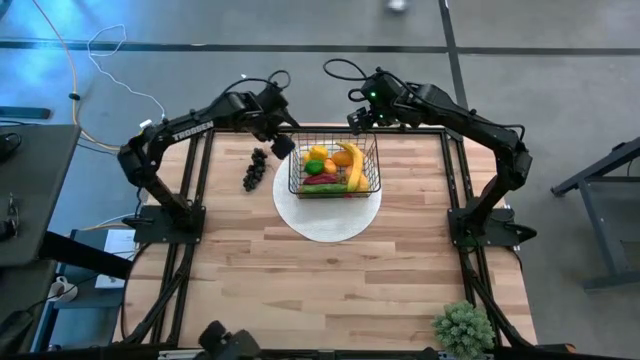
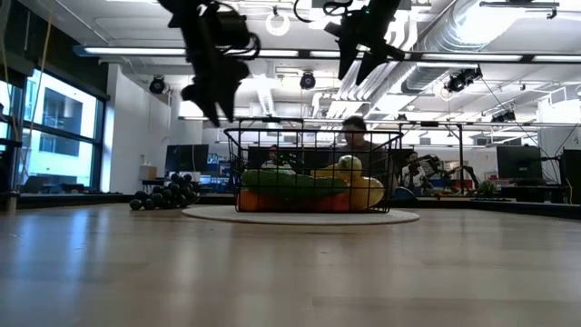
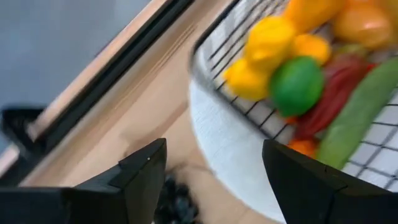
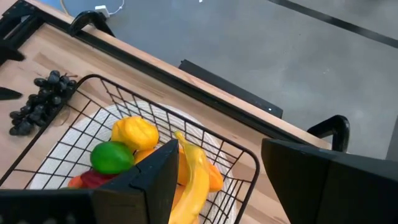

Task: Build produce basket
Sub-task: Put the black grapes into the wire basket

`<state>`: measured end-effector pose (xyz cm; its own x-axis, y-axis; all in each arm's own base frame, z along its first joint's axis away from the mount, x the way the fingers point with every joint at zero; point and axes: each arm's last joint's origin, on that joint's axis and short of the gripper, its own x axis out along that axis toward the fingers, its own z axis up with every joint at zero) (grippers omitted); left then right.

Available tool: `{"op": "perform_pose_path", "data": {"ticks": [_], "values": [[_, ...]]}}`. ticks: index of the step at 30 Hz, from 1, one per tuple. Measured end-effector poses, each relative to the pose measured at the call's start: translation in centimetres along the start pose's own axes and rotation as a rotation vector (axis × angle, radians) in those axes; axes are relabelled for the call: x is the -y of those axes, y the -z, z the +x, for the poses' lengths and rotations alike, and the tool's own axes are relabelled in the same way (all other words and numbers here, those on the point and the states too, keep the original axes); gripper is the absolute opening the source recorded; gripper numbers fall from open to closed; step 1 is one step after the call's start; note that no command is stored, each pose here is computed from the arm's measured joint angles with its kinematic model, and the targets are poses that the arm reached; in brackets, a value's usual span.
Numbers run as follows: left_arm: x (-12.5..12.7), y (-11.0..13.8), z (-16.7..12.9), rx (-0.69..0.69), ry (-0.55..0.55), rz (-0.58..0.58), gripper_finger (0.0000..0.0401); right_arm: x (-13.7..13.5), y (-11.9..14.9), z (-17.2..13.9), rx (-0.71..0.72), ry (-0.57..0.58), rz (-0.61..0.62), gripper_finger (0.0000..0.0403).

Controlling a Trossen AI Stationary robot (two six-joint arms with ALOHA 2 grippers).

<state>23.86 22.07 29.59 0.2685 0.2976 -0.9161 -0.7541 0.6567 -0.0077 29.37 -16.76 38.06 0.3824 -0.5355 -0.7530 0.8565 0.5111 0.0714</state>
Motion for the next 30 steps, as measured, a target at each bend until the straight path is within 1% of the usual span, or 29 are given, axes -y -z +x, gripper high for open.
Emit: {"op": "perform_pose_path", "data": {"ticks": [4, 7, 14, 18, 23, 27, 30], "values": [[-1.4, 2.2, 0.4, -0.034, -0.019, -0.075, 0.0252, 0.1, 0.0, 0.0, 0.009, 0.020, 0.001, 0.0211], [-2.1, 3.8, 1.0, -0.033, -0.028, -0.133, 0.0252, 0.4, -0.2, 0.1, 0.010, 0.026, 0.008, 0.0211], [-2.9, 7.3, 3.1, -0.063, -0.043, -0.244, 0.0252, 1.3, -0.6, 0.4, 0.012, 0.047, 0.032, 0.0211], [-2.9, 8.7, 4.6, -0.095, -0.050, -0.297, 0.0252, 1.9, -0.8, 0.5, 0.013, 0.059, 0.046, 0.0211], [-3.0, 10.1, 6.2, -0.101, -0.056, -0.351, 0.0252, 2.5, -1.1, 0.7, 0.014, 0.071, 0.060, 0.0211], [-3.2, 11.1, 7.2, -0.087, -0.131, -0.385, 0.0252, 2.8, -1.2, 0.8, 0.013, 0.076, 0.068, 0.0211], [-3.2, 11.6, 8.0, -0.101, -0.147, -0.396, 0.0252, 3.0, -1.3, 0.8, 0.013, 0.080, 0.074, 0.0211]]}}
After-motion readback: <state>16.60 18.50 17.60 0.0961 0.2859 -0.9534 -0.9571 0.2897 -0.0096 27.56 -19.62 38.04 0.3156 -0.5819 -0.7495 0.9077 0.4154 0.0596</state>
